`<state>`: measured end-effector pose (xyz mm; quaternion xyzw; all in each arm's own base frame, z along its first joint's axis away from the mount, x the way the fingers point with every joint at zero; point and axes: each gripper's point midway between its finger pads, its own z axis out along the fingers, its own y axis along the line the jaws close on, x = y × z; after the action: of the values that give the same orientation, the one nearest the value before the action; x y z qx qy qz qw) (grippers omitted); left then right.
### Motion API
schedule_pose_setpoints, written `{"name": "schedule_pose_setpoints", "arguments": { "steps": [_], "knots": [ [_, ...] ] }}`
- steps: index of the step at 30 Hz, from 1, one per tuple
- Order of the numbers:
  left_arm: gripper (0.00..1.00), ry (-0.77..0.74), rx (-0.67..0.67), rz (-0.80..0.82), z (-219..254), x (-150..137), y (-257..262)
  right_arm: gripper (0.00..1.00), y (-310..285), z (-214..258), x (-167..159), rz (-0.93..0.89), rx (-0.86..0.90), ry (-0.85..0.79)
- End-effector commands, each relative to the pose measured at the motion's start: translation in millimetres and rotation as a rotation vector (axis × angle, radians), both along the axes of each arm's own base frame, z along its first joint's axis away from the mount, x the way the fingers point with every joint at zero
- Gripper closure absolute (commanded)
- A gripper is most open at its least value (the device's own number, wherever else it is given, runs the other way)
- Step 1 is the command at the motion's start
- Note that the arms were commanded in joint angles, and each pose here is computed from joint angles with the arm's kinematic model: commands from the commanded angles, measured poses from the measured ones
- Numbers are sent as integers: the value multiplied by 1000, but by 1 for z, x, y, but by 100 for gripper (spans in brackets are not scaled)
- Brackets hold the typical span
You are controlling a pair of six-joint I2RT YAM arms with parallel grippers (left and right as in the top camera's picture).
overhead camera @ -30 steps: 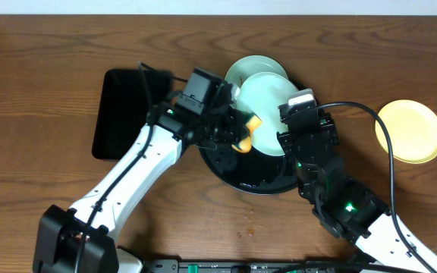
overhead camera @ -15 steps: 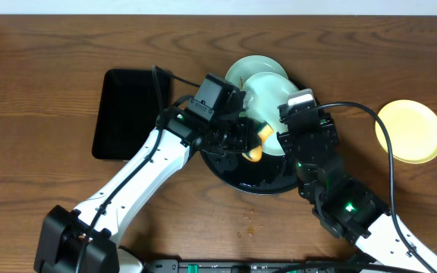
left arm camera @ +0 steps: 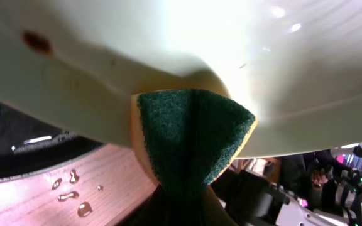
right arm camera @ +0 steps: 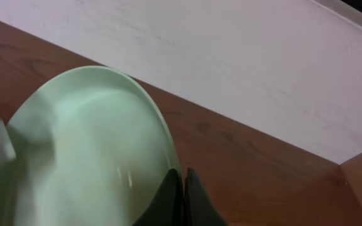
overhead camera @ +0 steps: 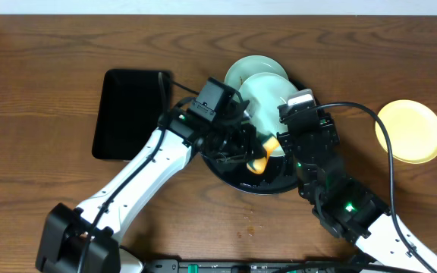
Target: Clean dirty plates on tray and stack at the side
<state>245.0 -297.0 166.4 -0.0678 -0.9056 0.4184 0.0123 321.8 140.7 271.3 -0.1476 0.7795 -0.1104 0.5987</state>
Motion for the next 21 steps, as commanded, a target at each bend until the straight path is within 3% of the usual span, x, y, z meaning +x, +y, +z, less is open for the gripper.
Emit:
{"name": "schedule_pose_setpoints", "arguments": {
  "steps": [1, 21],
  "knots": [
    [92, 59, 23, -18, -18, -9, -3, 99, -1, 10, -3, -2, 11, -23],
    [92, -53, 192, 84, -46, 21, 15, 99, 0, 8, -3, 3, 7, -16]
  ]
}}
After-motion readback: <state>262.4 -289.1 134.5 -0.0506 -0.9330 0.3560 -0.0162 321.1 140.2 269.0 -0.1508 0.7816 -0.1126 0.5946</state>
